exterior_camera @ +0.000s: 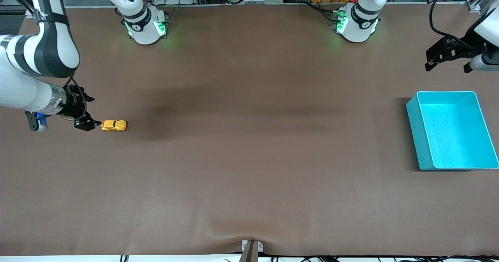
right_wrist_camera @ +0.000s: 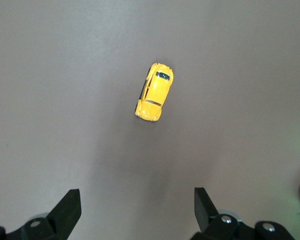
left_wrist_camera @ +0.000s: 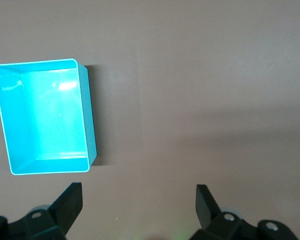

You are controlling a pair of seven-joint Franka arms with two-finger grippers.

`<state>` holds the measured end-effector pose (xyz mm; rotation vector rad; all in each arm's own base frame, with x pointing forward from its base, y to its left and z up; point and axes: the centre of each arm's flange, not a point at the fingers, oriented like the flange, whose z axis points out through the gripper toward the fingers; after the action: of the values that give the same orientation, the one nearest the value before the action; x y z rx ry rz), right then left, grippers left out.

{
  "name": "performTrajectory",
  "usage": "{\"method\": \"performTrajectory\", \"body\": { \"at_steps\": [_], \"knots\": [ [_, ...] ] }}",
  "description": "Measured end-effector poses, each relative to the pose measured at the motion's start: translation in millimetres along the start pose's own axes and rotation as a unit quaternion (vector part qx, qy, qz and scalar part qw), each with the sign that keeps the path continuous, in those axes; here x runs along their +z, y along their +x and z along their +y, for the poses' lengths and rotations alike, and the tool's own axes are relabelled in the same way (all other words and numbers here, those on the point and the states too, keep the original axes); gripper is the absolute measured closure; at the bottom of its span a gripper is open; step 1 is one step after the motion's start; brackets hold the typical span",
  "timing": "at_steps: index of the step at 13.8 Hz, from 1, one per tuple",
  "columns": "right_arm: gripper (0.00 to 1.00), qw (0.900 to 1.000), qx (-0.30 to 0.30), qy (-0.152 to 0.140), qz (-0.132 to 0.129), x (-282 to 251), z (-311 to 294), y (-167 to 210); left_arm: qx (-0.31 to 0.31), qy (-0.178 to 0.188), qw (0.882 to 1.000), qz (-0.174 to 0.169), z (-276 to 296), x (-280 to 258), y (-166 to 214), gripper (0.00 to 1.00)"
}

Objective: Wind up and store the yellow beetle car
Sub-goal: 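Lower the open right gripper around the yellow car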

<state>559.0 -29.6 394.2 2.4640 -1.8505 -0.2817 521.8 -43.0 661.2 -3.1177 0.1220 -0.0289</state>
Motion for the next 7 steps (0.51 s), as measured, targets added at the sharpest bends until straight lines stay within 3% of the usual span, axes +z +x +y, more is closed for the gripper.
{"method": "performTrajectory", "body": {
  "at_steps": [7],
  "knots": [
    [0.00, 0.998, 0.067, 0.001, 0.000, 41, 10, 4, 0.000, 0.000, 1.000, 0.000, 0, 0, 0, 0.00]
  ]
}}
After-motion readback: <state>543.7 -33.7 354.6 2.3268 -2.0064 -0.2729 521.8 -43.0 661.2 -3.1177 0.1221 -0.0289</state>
